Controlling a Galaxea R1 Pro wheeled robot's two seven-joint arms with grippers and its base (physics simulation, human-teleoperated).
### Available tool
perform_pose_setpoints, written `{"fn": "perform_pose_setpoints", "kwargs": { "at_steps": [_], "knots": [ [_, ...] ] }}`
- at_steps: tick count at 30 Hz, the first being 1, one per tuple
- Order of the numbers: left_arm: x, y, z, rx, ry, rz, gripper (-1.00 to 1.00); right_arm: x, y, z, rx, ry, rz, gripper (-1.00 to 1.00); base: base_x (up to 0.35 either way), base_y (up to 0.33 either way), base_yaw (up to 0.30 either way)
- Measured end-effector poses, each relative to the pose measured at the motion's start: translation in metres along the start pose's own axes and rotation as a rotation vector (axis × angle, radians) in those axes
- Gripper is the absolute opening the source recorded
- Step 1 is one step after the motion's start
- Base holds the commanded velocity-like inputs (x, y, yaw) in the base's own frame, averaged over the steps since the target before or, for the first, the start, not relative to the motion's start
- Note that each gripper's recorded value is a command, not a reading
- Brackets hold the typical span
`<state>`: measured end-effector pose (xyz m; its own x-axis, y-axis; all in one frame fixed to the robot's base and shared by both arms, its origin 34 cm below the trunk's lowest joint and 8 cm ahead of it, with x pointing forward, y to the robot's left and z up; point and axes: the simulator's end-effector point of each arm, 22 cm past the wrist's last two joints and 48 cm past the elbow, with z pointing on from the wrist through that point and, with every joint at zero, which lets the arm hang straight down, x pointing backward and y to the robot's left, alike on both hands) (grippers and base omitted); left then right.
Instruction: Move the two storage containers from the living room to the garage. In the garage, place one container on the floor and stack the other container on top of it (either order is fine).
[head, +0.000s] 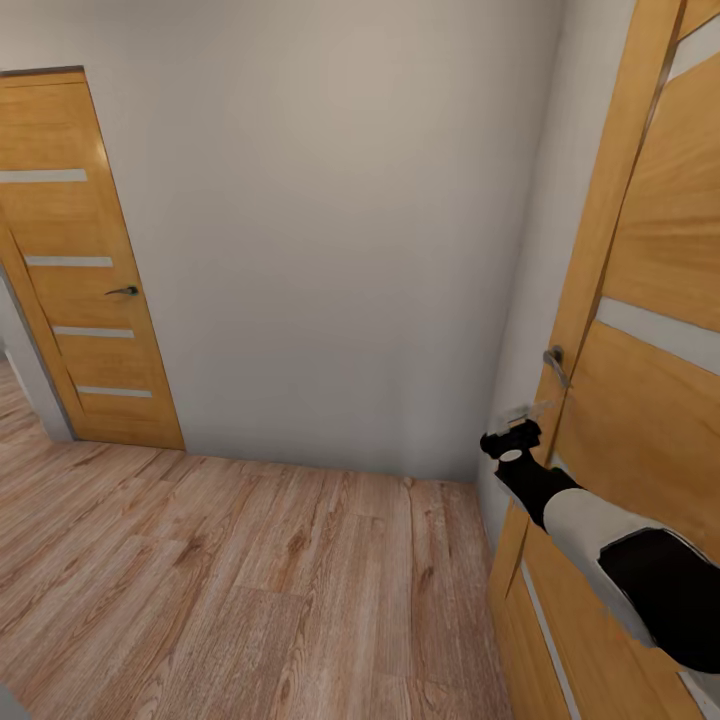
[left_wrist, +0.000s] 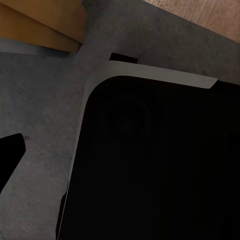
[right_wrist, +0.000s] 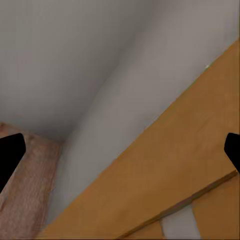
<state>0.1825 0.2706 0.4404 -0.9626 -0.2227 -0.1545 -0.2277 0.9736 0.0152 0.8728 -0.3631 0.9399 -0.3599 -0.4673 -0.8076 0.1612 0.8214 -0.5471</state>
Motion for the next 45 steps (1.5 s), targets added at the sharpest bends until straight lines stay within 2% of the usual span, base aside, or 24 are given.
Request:
{"fn": "perform_pose_setpoints", "kwargs": {
  "at_steps": [2, 5, 9, 12, 14, 15, 16, 19, 21, 24, 25, 28, 30, 34, 37, 45],
  "knots": [
    [0.000, 0.000, 0.000, 0.000, 0.000, 0.000, 1.00, -0.001, 0.034, -0.008, -0.049, 0.011, 0.000, 1.00, 0.000, 0.000, 0.000],
    [0.000, 0.000, 0.000, 0.001, 0.000, 0.000, 1.00, 0.005, 0.101, -0.028, -0.172, 0.034, 0.000, 1.00, 0.000, 0.000, 0.000],
    [0.000, 0.000, 0.000, 0.000, 0.000, 0.000, 1.00, 0.017, 0.144, -0.043, -0.293, 0.058, 0.054, 1.00, 0.000, 0.000, 0.000],
    [0.000, 0.000, 0.000, 0.000, 0.000, 0.000, 1.00, 0.068, 0.180, -0.063, -0.386, 0.135, 0.077, 1.00, 0.000, 0.000, 0.000],
    [0.000, 0.000, 0.000, 0.000, 0.000, 0.000, 1.00, 0.160, 0.214, -0.100, -0.478, 0.265, 0.070, 1.00, 0.000, 0.000, 0.000],
    [0.000, 0.000, 0.000, 0.000, 0.000, 0.000, 1.00, 0.177, 0.215, -0.106, -0.490, 0.287, 0.067, 1.00, 0.000, 0.000, 0.000],
    [0.000, 0.001, 0.000, -0.001, 0.000, 0.000, 1.00, 0.216, 0.219, -0.122, -0.515, 0.339, 0.060, 1.00, 0.000, 0.000, 0.000],
    [0.000, 0.001, 0.000, -0.001, -0.001, 0.000, 1.00, 0.355, 0.237, -0.207, -0.612, 0.539, 0.025, 1.00, 0.000, 0.000, 0.000],
    [-0.001, 0.001, 0.000, -0.002, -0.001, -0.001, 1.00, 0.389, 0.239, -0.233, -0.638, 0.589, 0.016, 1.00, 0.000, 0.000, 0.000],
    [-0.001, 0.002, 0.000, -0.002, -0.001, -0.001, 1.00, 0.467, 0.238, -0.306, -0.689, 0.714, -0.009, 1.00, 0.000, 0.000, 0.000],
    [0.000, 0.002, 0.000, -0.002, -0.001, -0.001, 1.00, 0.483, 0.237, -0.323, -0.699, 0.741, -0.015, 1.00, 0.000, 0.000, 0.000],
    [0.000, 0.002, 0.000, -0.002, -0.001, -0.001, 1.00, 0.547, 0.233, -0.408, -0.741, 0.846, -0.026, 1.00, 0.000, 0.000, 0.000],
    [0.000, 0.001, 0.000, -0.001, -0.001, -0.001, 1.00, 0.563, 0.232, -0.435, -0.751, 0.869, -0.025, 1.00, 0.000, 0.000, 0.000],
    [0.000, 0.000, 0.000, 0.001, 0.003, 0.000, 1.00, 0.580, 0.230, -0.466, -0.760, 0.899, -0.017, 1.00, 0.000, 0.000, 0.000],
    [0.000, 0.000, 0.000, 0.000, 0.001, 0.000, 1.00, 0.583, 0.230, -0.473, -0.757, 0.913, 0.001, 1.00, 0.000, 0.000, 0.000],
    [0.000, 0.001, 0.000, -0.001, 0.000, -0.001, 1.00, 0.584, 0.230, -0.475, -0.747, 0.919, 0.020, 1.00, 0.000, 0.000, 0.000]
  ]
}}
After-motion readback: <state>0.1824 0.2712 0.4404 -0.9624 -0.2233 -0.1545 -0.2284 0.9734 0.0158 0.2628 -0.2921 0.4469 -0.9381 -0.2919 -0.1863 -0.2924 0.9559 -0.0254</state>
